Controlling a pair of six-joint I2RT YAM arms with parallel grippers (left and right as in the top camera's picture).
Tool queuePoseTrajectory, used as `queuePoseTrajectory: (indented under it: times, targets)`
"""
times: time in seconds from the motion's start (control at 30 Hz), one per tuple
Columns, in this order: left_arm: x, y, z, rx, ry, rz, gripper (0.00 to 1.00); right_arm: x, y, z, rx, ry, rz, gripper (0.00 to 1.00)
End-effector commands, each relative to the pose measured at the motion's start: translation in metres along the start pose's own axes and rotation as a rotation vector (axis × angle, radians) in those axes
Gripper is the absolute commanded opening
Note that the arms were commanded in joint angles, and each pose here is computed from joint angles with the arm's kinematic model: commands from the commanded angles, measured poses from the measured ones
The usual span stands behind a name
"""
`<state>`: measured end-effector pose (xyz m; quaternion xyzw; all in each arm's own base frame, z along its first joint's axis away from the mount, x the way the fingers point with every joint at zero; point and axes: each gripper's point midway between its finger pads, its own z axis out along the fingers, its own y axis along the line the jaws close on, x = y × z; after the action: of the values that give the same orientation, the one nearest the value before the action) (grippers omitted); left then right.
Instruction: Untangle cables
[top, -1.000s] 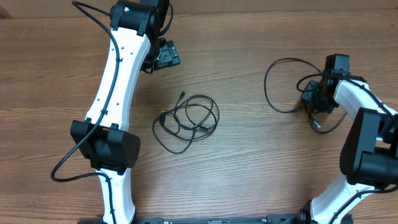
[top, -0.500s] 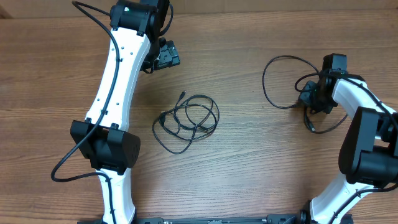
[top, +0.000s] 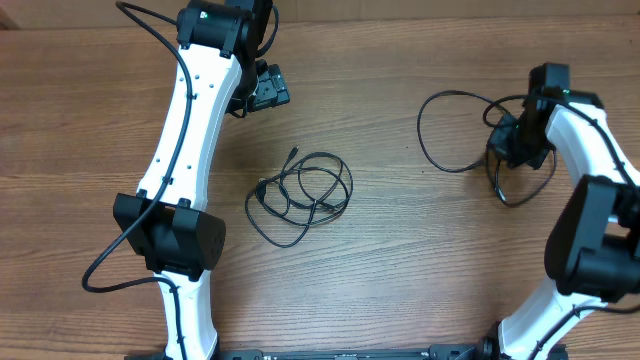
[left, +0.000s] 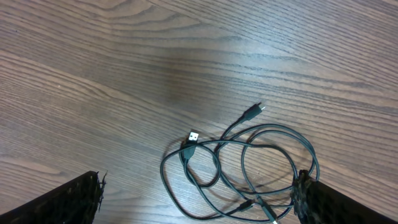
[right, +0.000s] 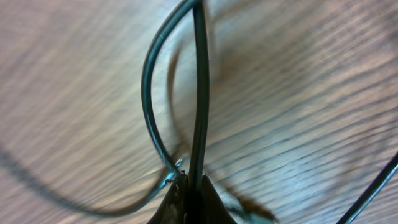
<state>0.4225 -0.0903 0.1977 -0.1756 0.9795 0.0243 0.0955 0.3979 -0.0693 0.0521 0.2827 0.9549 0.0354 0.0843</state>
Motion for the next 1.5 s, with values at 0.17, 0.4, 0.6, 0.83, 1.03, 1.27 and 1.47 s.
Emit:
queuePoseTrajectory:
  times: [0.17,0.4,0.6,0.83,1.03,1.27,1.47]
  targets:
    - [0.000,0.000,0.003,-0.007,0.001,0.010,1.00,-0.015,0.041,-0.067,-0.228,-0.092,0.067,0.04]
    - [0.000,0.000,0.003,-0.007,0.001,0.010,1.00,-0.017,0.056,-0.071,-0.318,-0.069,0.192,0.04]
    - [-0.001,-0.001,0.003,-0.003,-0.005,0.008,1.00,-0.021,0.060,-0.072,-0.340,-0.060,0.353,0.04]
    - [-0.002,-0.002,0.003,-0.001,-0.009,0.008,0.99,-0.024,0.095,-0.076,-0.401,-0.104,0.289,0.04]
    - [-0.002,-0.002,0.003,-0.002,-0.006,0.009,1.00,-0.018,0.114,-0.059,-0.324,-0.152,0.228,0.04]
    - [-0.001,-0.001,0.003,-0.003,-0.005,0.009,1.00,-0.003,0.123,-0.033,-0.235,-0.149,0.164,0.30]
    - [-0.001,-0.001,0.003,-0.003,-0.004,0.009,1.00,0.008,0.123,-0.017,-0.197,-0.112,0.064,0.74]
